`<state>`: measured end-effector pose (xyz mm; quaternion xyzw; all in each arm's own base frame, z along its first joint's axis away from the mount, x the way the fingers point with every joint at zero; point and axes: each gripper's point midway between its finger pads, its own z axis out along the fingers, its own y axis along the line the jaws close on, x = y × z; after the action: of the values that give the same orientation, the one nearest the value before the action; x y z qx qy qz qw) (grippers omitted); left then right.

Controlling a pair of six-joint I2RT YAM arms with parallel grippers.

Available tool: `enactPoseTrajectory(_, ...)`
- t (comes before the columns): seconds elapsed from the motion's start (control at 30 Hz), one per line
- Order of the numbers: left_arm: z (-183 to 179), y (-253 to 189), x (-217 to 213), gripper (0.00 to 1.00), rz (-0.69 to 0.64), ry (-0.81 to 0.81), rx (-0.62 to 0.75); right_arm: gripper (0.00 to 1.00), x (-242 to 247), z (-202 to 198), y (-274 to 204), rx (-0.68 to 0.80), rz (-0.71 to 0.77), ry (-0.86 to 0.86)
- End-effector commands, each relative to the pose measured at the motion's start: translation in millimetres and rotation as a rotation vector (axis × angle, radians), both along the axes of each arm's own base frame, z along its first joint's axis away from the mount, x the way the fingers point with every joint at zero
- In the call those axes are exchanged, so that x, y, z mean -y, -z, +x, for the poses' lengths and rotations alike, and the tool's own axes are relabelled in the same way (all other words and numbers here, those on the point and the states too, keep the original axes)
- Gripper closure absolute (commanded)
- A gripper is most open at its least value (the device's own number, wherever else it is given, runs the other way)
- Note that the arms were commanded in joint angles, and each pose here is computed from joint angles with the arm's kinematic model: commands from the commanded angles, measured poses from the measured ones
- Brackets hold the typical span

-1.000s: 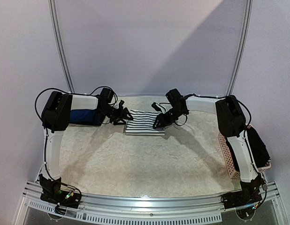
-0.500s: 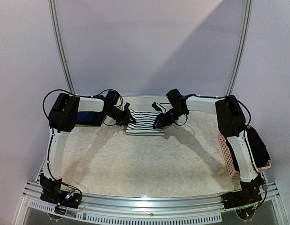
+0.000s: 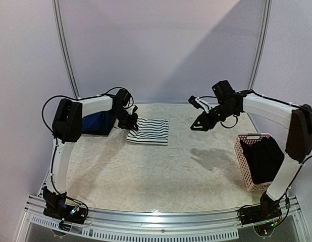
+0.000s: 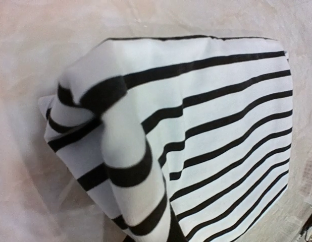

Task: Fold and stack the mixed laundry pile
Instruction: Pick up the square-folded tank top from the center of the board, then place the square-folded tank top at the corner of the board.

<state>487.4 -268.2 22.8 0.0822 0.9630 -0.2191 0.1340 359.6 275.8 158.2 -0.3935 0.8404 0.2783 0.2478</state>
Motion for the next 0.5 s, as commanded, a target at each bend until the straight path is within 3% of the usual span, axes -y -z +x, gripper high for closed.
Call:
enactPoseTrajectory(0.0,-10,-46,-48,1.0,0.282,0.064,0.055,0.58,20,-33,0,0.081,-0.054,-0.088)
enactPoseTrajectory(0.2,-4,-89,-97,1.0,0.555,0.072,0.136,0.58,28,-46,0,0.125,-0.055,-0.1)
enactPoseTrajectory(0.47,15,-143,-135,1.0,0.724,0.036,0.254,0.58,26,-50,11,0.089,-0.052,-0.127)
